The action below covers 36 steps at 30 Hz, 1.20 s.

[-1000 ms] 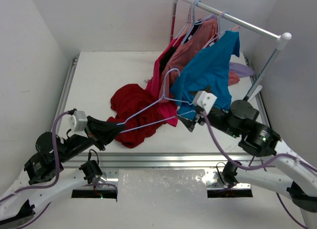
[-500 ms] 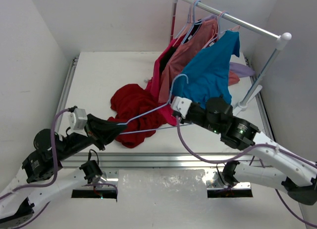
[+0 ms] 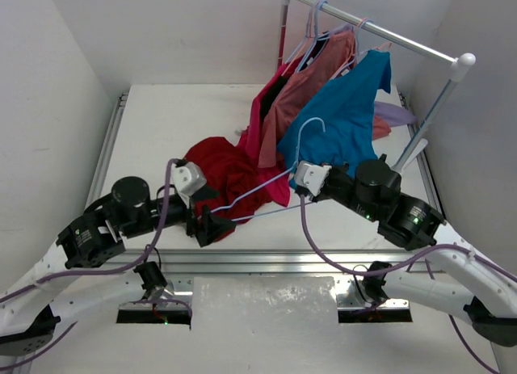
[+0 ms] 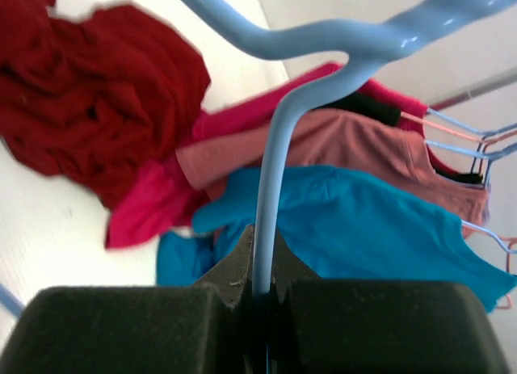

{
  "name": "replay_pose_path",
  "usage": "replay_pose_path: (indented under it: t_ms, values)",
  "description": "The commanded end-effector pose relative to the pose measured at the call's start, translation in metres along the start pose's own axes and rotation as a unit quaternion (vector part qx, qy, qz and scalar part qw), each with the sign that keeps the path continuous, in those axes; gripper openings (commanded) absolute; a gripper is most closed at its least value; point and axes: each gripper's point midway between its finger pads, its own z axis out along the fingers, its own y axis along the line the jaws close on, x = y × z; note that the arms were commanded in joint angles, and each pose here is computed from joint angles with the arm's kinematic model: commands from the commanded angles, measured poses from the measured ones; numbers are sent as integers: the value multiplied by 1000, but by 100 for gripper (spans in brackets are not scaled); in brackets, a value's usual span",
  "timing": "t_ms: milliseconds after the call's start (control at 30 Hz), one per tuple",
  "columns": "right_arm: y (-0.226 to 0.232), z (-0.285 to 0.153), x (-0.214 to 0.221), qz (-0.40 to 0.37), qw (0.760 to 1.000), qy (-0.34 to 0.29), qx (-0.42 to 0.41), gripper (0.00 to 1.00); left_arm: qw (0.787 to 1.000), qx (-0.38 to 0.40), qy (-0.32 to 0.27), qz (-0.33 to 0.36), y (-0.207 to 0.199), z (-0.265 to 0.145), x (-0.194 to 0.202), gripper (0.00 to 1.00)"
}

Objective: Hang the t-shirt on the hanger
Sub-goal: Pick up the hanger from the clothesline.

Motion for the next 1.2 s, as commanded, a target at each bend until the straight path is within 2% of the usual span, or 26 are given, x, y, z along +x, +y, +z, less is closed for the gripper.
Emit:
replay_pose_path:
  t_ms: [0,100,200,367,533,667,800,967,1067,1167]
  values:
    - [21,6,-20,-55,995,-28,-78,0,1000,16,20,14,-3,17,-3,86]
    - [28,3,-14,-66,991,-1,-114,0,999,23,45,15,-4,24,5,86]
    - [22,6,-1,-82,991,36,-101,0,998,19,60,13,-2,30,8,86]
    - [27,14,10,-93,989,53,-104,0,997,14,81,9,1,42,9,86]
    - [32,23,18,-103,988,59,-103,0,994,-46,95,-14,17,47,-3,86]
    - [33,30,31,-113,986,84,-93,0,994,-59,95,-20,19,42,-11,87]
    - [31,26,34,-116,988,78,-74,0,989,-111,91,-25,36,31,-3,93]
    - [22,21,11,-99,993,33,-61,0,991,-83,102,-29,28,28,19,96]
    - [9,21,15,-103,993,49,-27,0,992,-39,116,-33,14,34,28,96]
    - [2,22,16,-109,993,46,-1,0,990,39,130,-38,-11,39,37,96]
